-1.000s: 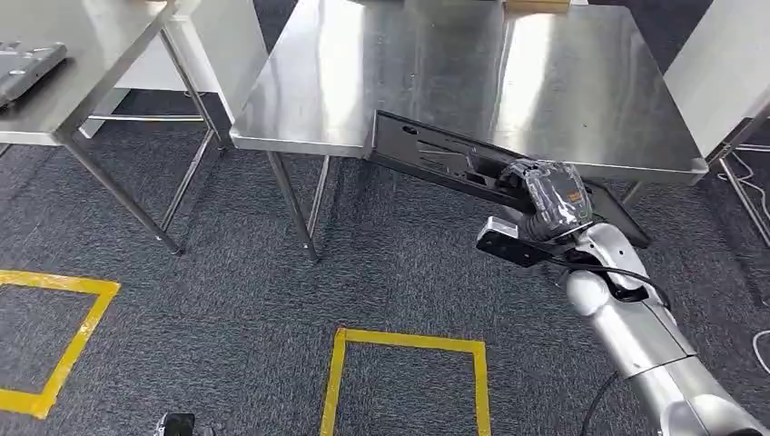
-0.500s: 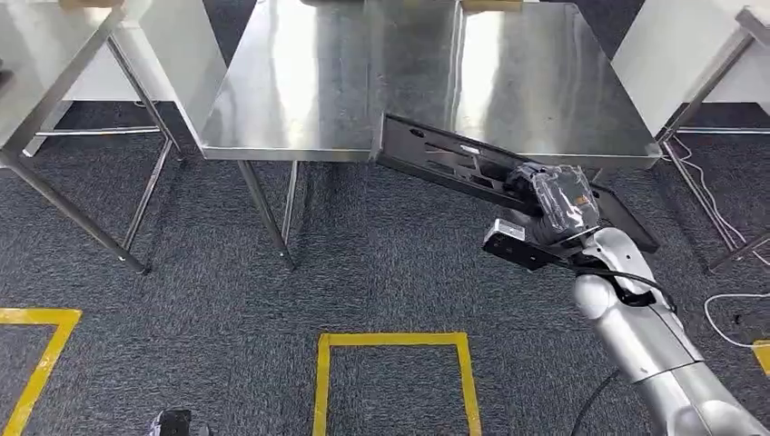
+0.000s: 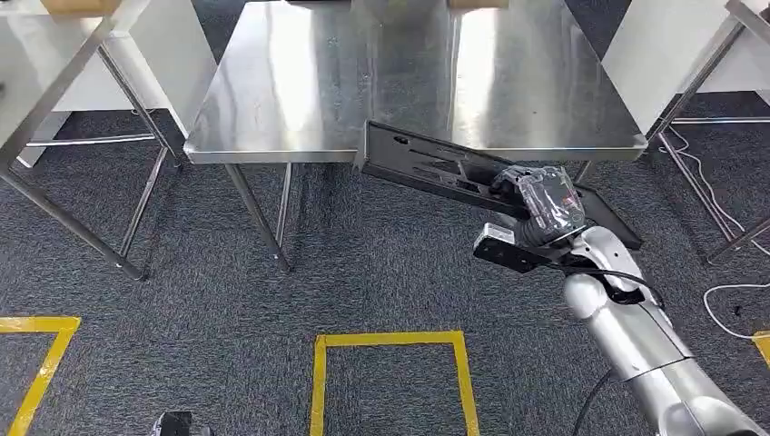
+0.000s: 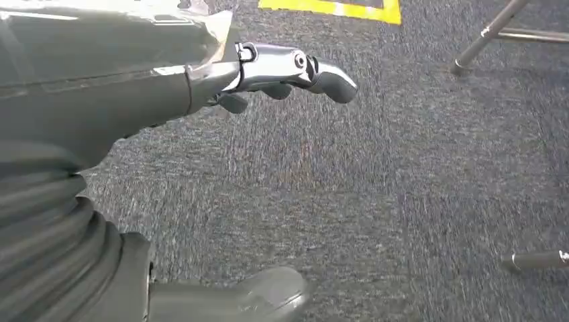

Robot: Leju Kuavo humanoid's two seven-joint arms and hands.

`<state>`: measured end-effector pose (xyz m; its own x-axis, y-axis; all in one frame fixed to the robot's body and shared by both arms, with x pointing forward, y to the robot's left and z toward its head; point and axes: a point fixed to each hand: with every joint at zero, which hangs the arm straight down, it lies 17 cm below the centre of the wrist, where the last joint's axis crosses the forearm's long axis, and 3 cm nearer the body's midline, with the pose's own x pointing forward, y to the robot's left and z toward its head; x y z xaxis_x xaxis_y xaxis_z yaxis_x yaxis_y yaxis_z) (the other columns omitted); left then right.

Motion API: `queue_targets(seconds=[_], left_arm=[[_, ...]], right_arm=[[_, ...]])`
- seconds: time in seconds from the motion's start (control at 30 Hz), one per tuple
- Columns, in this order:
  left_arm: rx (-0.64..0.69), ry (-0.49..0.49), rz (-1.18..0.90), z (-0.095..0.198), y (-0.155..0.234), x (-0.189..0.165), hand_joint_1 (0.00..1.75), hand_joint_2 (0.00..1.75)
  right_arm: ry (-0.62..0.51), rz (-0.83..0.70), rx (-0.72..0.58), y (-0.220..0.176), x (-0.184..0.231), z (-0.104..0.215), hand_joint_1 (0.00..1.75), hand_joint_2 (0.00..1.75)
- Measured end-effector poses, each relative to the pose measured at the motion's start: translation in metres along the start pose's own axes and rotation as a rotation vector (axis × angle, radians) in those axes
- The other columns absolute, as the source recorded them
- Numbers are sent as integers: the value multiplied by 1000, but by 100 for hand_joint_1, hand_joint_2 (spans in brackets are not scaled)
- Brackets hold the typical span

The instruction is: Take the parts from the cabinet and place them on the table.

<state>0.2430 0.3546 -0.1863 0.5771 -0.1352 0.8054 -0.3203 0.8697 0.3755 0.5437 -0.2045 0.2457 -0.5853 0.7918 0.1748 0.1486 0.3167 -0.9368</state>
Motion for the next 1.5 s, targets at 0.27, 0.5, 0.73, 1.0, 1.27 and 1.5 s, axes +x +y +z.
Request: queue_targets(seconds=[0.27,0.5,0.73,1.0,1.27,1.5], left_arm=[[6,-1,-2,0,1,0,0,175],[1,1,-1,2,-1,-1,0,175],[-3,-2,-7,2,-2,-1,0,175],[-7,4,-14,4,-1,-5,0,175],[-11,-1,-13,3,-3,-2,0,175],[-19,-1,-17,4,-5,-2,0,175]], right_arm=[[-18,-21,-8,-3,8,-7,147,175],[-12,-32,5,4,5,-3,147,175],[-12,-31,5,3,4,-2,147,175],[-12,-36,9,6,6,0,147,175],[-7,-30,3,2,2,1,147,175],[5,-26,16,6,-4,8,147,175]])
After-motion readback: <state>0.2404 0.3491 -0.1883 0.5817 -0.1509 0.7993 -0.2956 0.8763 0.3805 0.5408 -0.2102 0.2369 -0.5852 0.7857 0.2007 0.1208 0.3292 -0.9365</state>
